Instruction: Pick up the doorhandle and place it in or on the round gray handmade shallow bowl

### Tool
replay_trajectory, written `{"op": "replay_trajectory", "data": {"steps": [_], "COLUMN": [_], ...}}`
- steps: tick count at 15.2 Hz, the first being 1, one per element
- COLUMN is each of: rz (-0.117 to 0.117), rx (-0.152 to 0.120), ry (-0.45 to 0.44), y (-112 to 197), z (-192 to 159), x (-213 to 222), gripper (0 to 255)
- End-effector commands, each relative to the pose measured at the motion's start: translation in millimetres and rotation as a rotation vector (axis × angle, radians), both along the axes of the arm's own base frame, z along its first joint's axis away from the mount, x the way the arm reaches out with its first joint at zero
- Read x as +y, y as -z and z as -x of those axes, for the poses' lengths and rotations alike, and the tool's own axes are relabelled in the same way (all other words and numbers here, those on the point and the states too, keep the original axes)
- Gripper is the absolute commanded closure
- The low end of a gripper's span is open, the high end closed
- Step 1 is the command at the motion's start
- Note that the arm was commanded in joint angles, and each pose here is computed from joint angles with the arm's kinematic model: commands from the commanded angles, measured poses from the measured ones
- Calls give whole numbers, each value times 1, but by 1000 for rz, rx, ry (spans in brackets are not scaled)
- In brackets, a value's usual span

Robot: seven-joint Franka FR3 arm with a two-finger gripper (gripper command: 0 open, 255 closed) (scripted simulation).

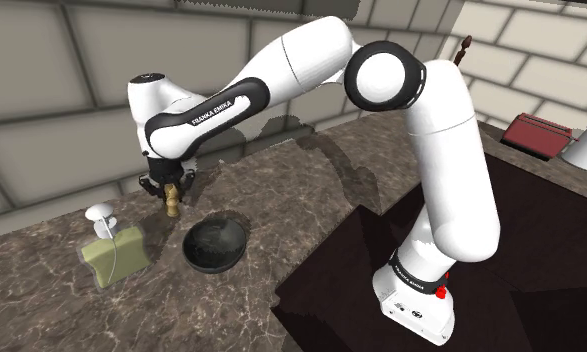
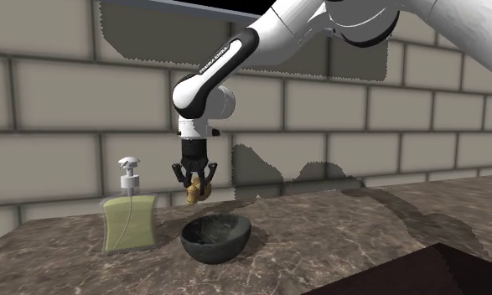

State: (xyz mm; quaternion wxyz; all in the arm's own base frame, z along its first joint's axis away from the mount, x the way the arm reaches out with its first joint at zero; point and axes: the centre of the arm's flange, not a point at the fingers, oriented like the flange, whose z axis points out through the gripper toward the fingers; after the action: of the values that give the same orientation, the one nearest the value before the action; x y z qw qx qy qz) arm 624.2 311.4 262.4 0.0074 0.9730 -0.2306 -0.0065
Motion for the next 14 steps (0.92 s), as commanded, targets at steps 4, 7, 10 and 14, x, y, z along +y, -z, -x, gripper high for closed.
{"op": "replay_trajectory", "data": {"steps": [4,7,10,14], "rz": [0,0,0,0], "rx": [0,0,0,0], "ry": [0,0,0,0], "y": [-27,-43,-58,-71], "z": [-1,0,-1,13], "x": [0,0,0,-1], "gripper": [255,255,255,255]}}
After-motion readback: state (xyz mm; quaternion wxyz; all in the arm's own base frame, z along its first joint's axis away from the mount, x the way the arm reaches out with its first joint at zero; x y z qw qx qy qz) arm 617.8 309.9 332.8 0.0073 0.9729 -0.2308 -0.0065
